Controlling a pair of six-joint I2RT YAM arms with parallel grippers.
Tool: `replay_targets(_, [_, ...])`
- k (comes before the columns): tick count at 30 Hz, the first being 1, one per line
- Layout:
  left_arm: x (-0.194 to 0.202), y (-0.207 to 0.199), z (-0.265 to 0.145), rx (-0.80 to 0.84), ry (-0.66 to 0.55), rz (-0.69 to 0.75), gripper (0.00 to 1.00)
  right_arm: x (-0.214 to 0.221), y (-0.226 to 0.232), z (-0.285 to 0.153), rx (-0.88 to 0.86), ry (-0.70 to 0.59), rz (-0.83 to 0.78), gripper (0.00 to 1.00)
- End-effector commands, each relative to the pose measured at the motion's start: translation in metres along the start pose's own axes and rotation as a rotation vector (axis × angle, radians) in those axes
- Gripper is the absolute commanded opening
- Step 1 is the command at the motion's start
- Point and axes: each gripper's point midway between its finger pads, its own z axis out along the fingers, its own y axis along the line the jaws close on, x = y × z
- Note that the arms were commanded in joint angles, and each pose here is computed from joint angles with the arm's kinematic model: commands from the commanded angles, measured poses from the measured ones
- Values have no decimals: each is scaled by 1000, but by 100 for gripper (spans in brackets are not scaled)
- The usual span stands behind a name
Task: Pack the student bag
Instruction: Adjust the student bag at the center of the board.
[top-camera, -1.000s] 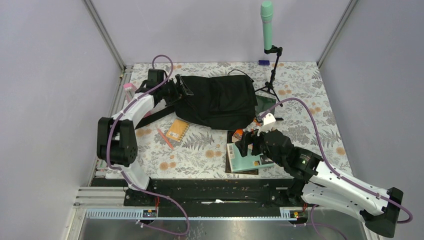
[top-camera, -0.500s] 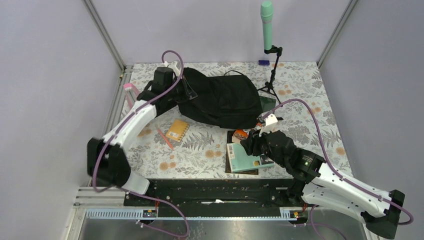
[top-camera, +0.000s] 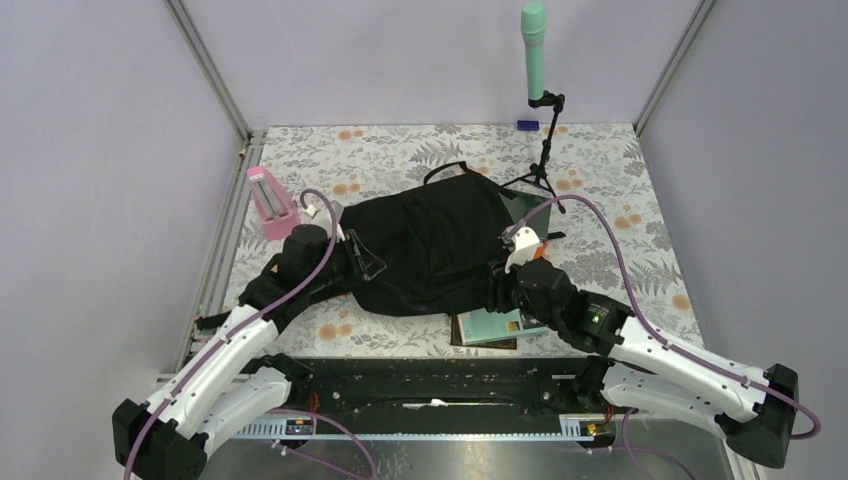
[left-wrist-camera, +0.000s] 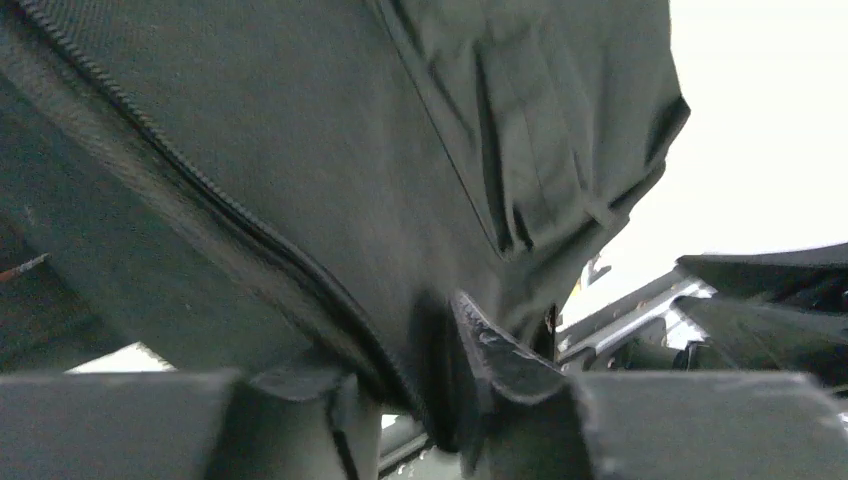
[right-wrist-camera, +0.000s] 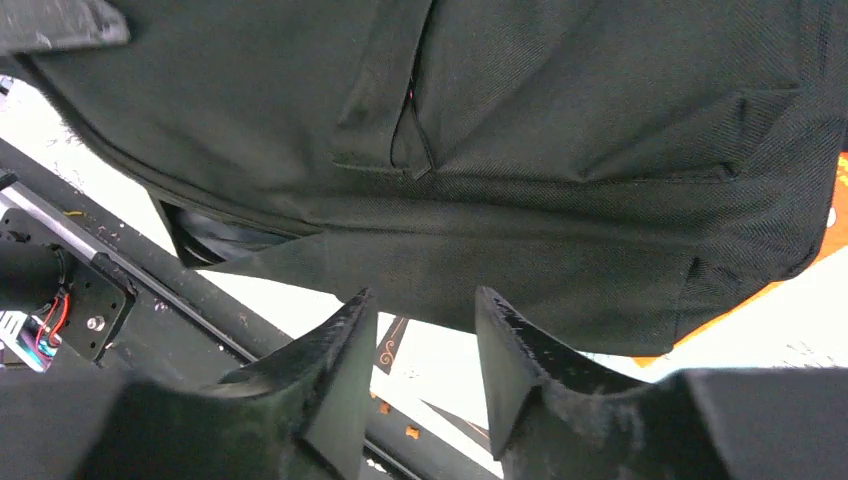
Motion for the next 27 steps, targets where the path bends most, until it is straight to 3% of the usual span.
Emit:
replay_targets(1, [-4,-1,-20,-9,-43,33,39,-31,24,0,-69,-67,-2,51])
replay_targets(4, [-13,10,-35,-103,-49,124,75,-36,32,0,-86,-80,-15,61])
replay_targets(7, [-27,28,-49,-233,-83,192,95,-42,40,1,-100,-92,-23,70])
replay_targets(11, [-46,44,-60,-360,-128,225,99,-41,52,3,-118,-87,-53,73])
replay_targets(18, [-79,51,-63,-352,-204,220,99,-50,89,13,-185,-104,-97,78])
replay_targets(21, [-94,53,-60,-333,-229,230,99,-52,116,25,-220,-97,-126,80])
replay_targets(27, [-118,60,-74,-370,-392,264,99,-49,189,56,-285,-75,-145,82])
